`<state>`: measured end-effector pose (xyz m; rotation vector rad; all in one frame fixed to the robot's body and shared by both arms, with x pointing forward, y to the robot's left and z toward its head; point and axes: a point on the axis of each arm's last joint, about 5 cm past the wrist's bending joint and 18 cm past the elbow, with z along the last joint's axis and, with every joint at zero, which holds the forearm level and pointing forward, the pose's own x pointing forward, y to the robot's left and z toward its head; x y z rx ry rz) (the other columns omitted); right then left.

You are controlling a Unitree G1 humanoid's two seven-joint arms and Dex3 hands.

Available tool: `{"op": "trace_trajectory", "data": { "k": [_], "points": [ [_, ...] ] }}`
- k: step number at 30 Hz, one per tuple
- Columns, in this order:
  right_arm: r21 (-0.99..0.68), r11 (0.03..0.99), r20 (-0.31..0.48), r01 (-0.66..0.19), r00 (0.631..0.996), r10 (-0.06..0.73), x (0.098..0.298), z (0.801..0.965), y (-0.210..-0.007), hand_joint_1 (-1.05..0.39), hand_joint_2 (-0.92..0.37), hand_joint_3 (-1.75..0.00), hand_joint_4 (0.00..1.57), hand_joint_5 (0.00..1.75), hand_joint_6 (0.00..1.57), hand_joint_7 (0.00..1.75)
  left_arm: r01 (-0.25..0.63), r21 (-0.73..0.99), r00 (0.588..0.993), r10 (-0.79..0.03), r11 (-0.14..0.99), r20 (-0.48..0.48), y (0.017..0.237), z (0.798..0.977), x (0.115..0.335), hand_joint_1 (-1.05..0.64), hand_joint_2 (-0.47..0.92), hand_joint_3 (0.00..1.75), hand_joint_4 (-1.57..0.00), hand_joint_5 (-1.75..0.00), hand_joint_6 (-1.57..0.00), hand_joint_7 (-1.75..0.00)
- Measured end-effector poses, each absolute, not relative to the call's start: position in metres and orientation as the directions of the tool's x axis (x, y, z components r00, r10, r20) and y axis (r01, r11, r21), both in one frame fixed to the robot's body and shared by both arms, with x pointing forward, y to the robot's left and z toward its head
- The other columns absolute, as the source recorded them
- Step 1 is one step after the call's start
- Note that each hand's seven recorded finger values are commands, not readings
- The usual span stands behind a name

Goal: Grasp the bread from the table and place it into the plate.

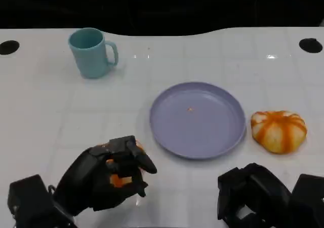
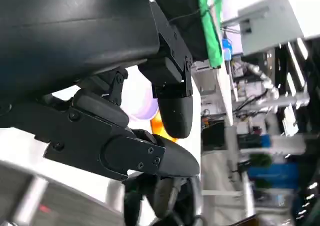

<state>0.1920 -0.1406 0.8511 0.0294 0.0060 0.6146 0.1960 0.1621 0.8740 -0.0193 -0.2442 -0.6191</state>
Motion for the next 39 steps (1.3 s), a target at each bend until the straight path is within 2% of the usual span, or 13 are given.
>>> {"op": "trace_trajectory", "data": {
  "k": [8,12,15,18,19,22,25,28,32,39],
  "points": [
    [0.026,0.813,0.003,-0.582,0.813,0.582,0.192,0.851,-0.139,-1.05,-0.16,-1.19,1.54,1.24,1.57,0.94,0.474,0.284,0.787,-0.546,0.833,0.287,0.167,0.898,0.196,-0.73,0.92,0.24,-0.6,-1.15,-0.53,-0.59],
    [0.024,0.815,0.003,-0.579,0.815,0.579,0.192,0.851,-0.139,-1.05,-0.16,-1.19,1.54,1.24,1.57,0.95,0.364,0.419,0.808,-0.506,0.832,0.303,0.166,0.91,0.19,-0.73,0.92,0.24,-0.5,-1.06,-0.47,-0.52],
    [0.02,0.817,0.002,-0.576,0.817,0.576,0.192,0.852,-0.138,-1.05,-0.16,-1.2,1.54,1.24,1.57,0.95,0.287,0.539,0.818,-0.495,0.792,0.292,0.167,0.921,0.187,-0.75,0.92,0.25,-0.39,-1.0,-0.36,-0.45],
    [0.017,0.817,0.001,-0.576,0.817,0.576,0.192,0.852,-0.138,-1.05,-0.15,-1.2,1.54,1.24,1.57,0.95,0.218,0.675,0.837,-0.491,0.705,0.242,0.168,0.931,0.182,-0.76,0.92,0.25,-0.3,-0.94,-0.28,-0.39],
    [0.017,0.817,0.002,-0.576,0.817,0.576,0.192,0.852,-0.138,-1.05,-0.15,-1.2,1.54,1.24,1.57,0.95,0.202,0.71,0.844,-0.488,0.674,0.223,0.169,0.934,0.181,-0.76,0.92,0.25,-0.28,-0.88,-0.27,-0.32],
    [0.019,0.815,0.002,-0.579,0.815,0.579,0.192,0.852,-0.138,-1.05,-0.15,-1.2,1.54,1.24,1.57,0.95,0.156,0.79,0.867,-0.466,0.593,0.178,0.169,0.945,0.177,-0.77,0.92,0.24,-0.28,-0.75,-0.28,-0.13],
    [0.021,0.814,0.002,-0.581,0.814,0.581,0.192,0.852,-0.138,-1.05,-0.16,-1.2,1.54,1.24,1.57,0.95,0.124,0.857,0.889,-0.44,0.5,0.128,0.168,0.954,0.175,-0.77,0.92,0.2,-0.26,-0.71,-0.23,-0.07],
    [0.021,0.814,0.002,-0.58,0.814,0.581,0.192,0.852,-0.138,-1.05,-0.16,-1.19,1.54,1.24,1.57,0.95,0.117,0.921,0.906,-0.419,0.371,0.054,0.164,0.958,0.174,-0.78,0.92,0.11,-0.25,-0.66,-0.24,-0.05],
    [0.021,0.815,0.002,-0.579,0.815,0.579,0.192,0.852,-0.138,-1.05,-0.17,-1.19,1.54,1.24,1.57,0.96,0.088,0.964,0.927,-0.375,0.249,0.013,0.158,0.96,0.175,-0.8,0.92,0.04,-0.25,-0.52,-0.22,-0.01],
    [0.02,0.817,0.002,-0.576,0.817,0.576,0.192,0.852,-0.137,-1.05,-0.16,-1.19,1.54,1.24,1.57,0.96,0.114,0.991,0.95,-0.297,0.063,-0.09,0.14,0.964,0.184,-0.8,0.87,0.0,-0.26,-0.41,-0.2,0.0]
  ]
}}
